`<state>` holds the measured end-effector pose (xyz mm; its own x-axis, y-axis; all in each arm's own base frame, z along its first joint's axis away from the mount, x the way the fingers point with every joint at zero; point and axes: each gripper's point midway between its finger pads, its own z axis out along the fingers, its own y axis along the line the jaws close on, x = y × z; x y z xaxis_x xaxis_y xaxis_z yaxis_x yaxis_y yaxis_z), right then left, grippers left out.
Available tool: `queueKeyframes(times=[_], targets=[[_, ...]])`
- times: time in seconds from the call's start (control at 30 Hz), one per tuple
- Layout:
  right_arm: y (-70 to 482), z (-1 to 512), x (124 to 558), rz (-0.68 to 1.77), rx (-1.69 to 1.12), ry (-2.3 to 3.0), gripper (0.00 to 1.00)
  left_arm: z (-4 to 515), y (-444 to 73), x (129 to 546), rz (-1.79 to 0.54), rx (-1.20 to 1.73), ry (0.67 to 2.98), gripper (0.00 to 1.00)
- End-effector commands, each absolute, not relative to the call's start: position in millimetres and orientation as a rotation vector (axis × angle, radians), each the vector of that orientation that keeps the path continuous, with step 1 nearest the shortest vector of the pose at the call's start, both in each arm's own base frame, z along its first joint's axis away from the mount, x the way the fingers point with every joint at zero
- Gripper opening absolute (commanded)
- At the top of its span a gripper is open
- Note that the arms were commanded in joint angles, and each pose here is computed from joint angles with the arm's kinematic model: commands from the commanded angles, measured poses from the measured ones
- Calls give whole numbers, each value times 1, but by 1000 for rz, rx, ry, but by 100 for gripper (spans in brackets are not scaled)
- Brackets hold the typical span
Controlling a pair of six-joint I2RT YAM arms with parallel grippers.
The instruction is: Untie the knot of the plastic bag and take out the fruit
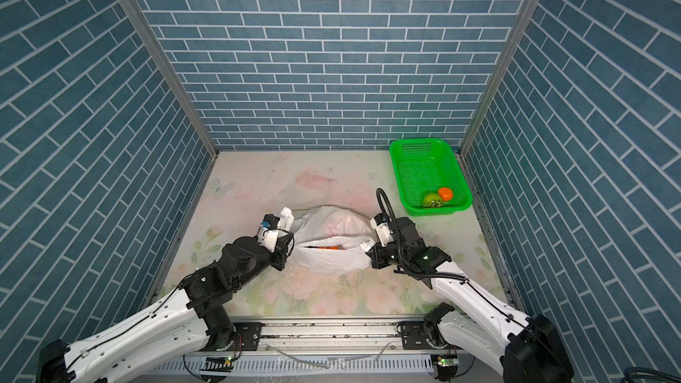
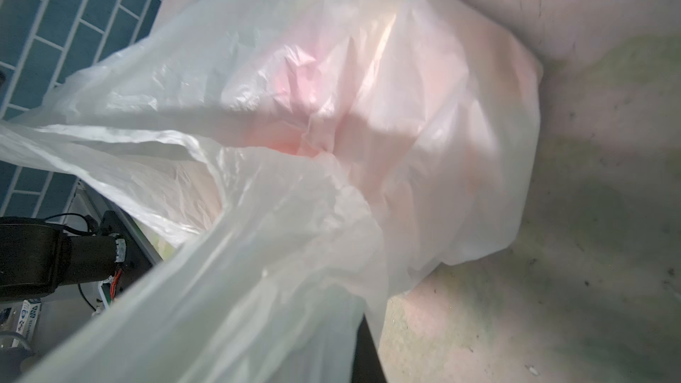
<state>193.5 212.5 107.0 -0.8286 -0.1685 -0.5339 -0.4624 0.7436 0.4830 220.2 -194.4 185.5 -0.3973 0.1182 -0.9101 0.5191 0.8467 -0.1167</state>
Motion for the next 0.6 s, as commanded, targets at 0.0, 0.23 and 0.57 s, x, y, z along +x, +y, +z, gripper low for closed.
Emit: queueKeyframes(times=[0.0, 0.23, 0.57], targets=[[211, 104, 191, 839, -448, 2533, 0, 203, -198, 221, -504, 440, 1896, 0], [192, 175, 195, 657, -646, 2413, 59, 223, -203, 215, -501, 517, 1837, 0], [201, 288, 198, 678, -788, 2209, 83, 221, -192, 207, -501, 502, 1820, 0]])
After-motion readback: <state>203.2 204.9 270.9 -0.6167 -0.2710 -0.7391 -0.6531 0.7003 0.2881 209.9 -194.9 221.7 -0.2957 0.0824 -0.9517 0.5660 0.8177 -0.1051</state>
